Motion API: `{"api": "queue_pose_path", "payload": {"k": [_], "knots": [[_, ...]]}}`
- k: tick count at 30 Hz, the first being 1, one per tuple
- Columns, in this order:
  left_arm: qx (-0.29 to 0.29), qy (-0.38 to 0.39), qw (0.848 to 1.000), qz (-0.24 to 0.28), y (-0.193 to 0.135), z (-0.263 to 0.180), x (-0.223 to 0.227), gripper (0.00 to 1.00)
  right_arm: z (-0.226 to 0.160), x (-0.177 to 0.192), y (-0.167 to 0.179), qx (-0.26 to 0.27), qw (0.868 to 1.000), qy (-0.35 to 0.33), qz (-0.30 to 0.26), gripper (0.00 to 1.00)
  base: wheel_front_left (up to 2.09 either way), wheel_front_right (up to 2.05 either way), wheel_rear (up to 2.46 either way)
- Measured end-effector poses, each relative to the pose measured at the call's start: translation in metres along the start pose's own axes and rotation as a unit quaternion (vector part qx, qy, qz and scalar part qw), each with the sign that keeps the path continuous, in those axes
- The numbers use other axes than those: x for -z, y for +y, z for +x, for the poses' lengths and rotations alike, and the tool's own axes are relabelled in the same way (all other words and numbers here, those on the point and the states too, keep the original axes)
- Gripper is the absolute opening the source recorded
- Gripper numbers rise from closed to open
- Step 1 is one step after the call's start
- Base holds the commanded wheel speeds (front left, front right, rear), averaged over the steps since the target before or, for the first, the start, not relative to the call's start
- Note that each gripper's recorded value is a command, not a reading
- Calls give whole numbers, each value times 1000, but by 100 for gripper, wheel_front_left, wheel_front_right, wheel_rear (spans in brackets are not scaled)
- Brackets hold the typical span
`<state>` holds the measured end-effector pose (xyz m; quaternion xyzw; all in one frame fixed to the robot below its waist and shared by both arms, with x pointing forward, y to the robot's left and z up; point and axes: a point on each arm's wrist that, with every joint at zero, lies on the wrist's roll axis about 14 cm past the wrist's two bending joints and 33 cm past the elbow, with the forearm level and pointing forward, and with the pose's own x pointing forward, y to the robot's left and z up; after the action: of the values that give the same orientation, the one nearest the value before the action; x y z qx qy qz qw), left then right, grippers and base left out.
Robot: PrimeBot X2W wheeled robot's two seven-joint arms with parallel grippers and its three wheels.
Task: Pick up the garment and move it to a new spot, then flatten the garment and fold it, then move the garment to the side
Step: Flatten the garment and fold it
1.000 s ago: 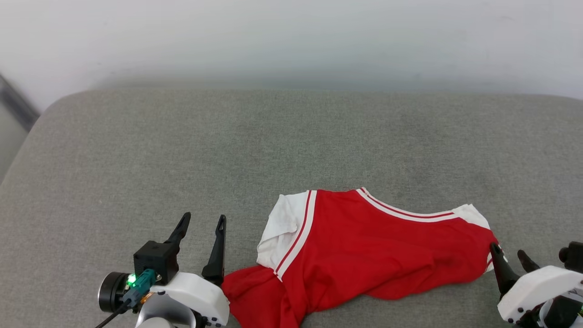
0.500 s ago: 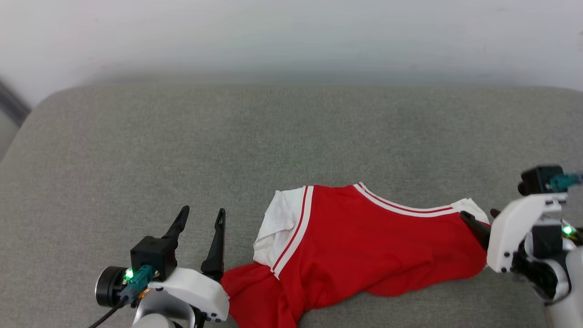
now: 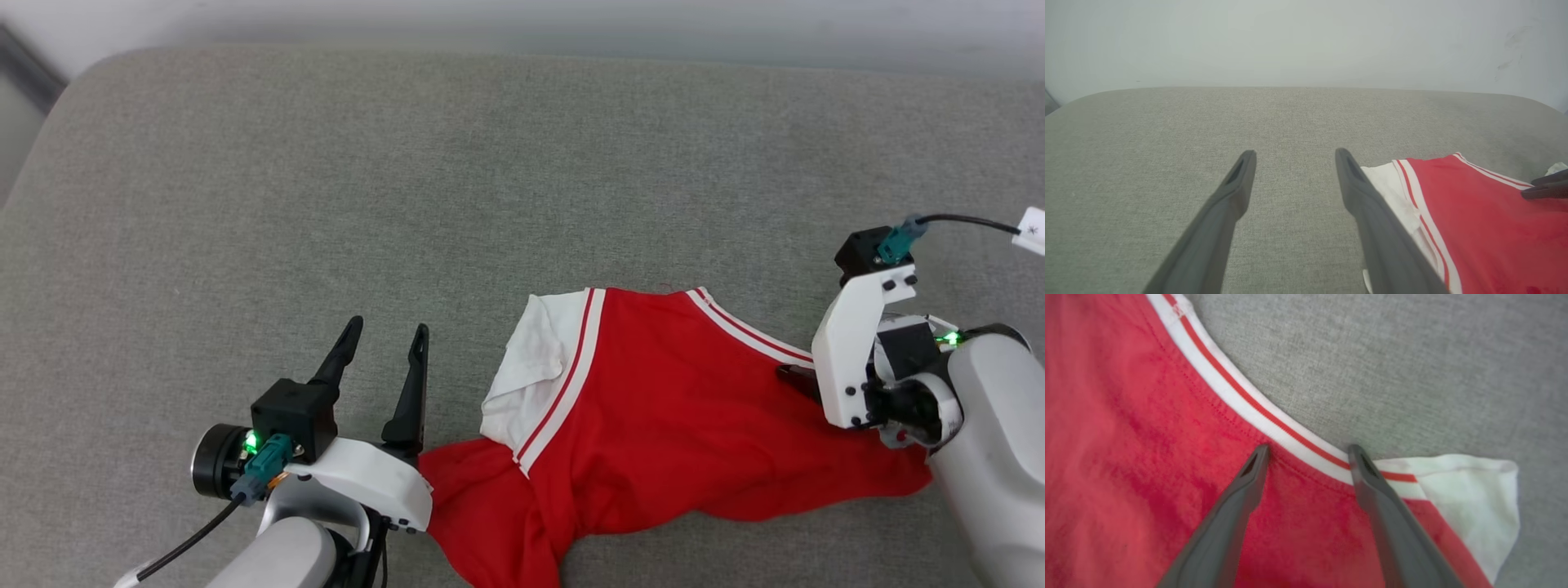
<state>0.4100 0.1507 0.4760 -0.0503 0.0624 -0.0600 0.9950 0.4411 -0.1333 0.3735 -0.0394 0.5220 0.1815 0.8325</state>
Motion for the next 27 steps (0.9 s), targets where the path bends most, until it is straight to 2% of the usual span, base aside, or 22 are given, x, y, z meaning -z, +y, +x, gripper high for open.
{"api": "queue_pose_path", "payload": {"k": [4, 5, 7, 14, 19, 23, 27], "knots": [[-4, 7, 1000, -1, 2, -1, 5, 100, 8, 3, 5, -13, 999, 28, 6, 100, 0, 0, 0], [-4, 6, 1000, -1, 2, -1, 5, 100, 8, 2, 5, -17, 999, 30, 10, 87, 0, 0, 0], [-4, 6, 1000, 0, 2, -1, 5, 100, 7, -1, 8, -21, 1000, 19, 10, 0, 0, 0, 0], [-1, -3, 1000, 1, -1, -4, -1, 100, -9, -45, 46, -56, 994, -87, -32, 0, 0, 0, 0], [-3, -9, 1000, 1, -1, -8, -5, 100, -30, -93, 72, -67, 975, -196, -76, 0, 0, 0, 0], [-6, -7, 1000, 0, 1, -9, -4, 100, -22, -100, 97, -94, 968, -221, -79, 0, 0, 0, 0], [-11, -3, 1000, -3, 3, -6, -1, 100, 7, -80, 97, -94, 976, -188, -58, 0, 0, 0, 0]]}}
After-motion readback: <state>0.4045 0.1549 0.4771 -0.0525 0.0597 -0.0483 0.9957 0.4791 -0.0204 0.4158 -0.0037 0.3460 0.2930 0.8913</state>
